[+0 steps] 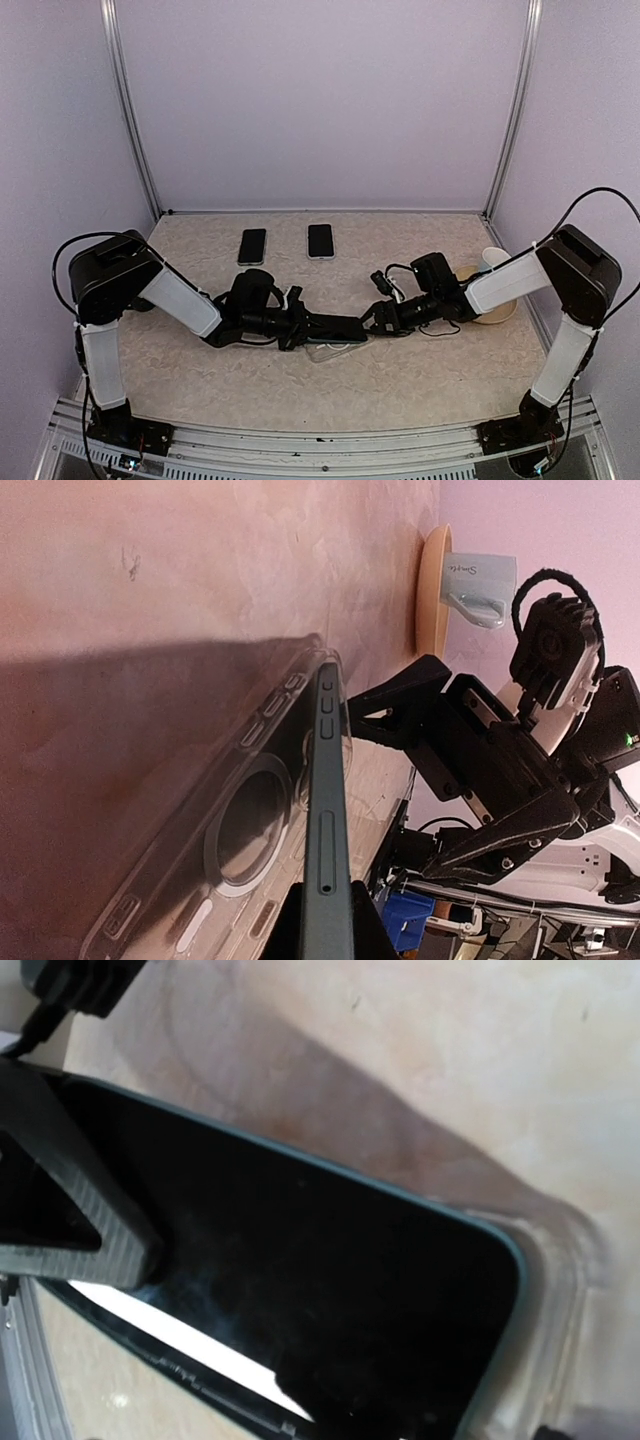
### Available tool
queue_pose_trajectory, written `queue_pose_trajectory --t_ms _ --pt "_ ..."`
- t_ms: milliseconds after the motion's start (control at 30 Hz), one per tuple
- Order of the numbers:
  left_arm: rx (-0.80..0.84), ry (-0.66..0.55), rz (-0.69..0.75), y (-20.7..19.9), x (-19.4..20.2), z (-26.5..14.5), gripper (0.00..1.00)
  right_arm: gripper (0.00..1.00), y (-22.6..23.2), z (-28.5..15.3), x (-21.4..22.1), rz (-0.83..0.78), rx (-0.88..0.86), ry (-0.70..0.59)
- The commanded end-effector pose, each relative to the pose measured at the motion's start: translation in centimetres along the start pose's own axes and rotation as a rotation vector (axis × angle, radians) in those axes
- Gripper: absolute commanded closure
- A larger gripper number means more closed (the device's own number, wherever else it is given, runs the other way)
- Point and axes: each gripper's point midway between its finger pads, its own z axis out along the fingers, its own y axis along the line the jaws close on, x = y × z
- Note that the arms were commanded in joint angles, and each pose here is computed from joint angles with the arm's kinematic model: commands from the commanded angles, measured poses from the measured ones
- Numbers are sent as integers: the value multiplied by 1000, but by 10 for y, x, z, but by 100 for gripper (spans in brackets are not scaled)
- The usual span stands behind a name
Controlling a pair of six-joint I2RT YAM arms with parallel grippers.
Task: Put the phone into the phone case
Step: Install the phone on the phone case.
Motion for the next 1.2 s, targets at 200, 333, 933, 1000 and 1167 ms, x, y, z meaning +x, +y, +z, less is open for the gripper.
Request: queue_pose_trajectory --t_ms 200,333,933,1000,1167 --pt "-157 -122 -149 41 -7 -11 100 11 22 12 15 -22 -41 39" --pt "-150 -134 -96 33 -9 -11 100 11 32 16 17 -35 -56 49" --pt "-100 58 17 54 17 15 100 11 32 29 14 -46 -71 83" --pt "-44 46 36 44 15 9 100 11 32 27 13 -46 -73 80" --pt "16 31 56 34 13 -1 100 11 17 16 7 -10 -49 52"
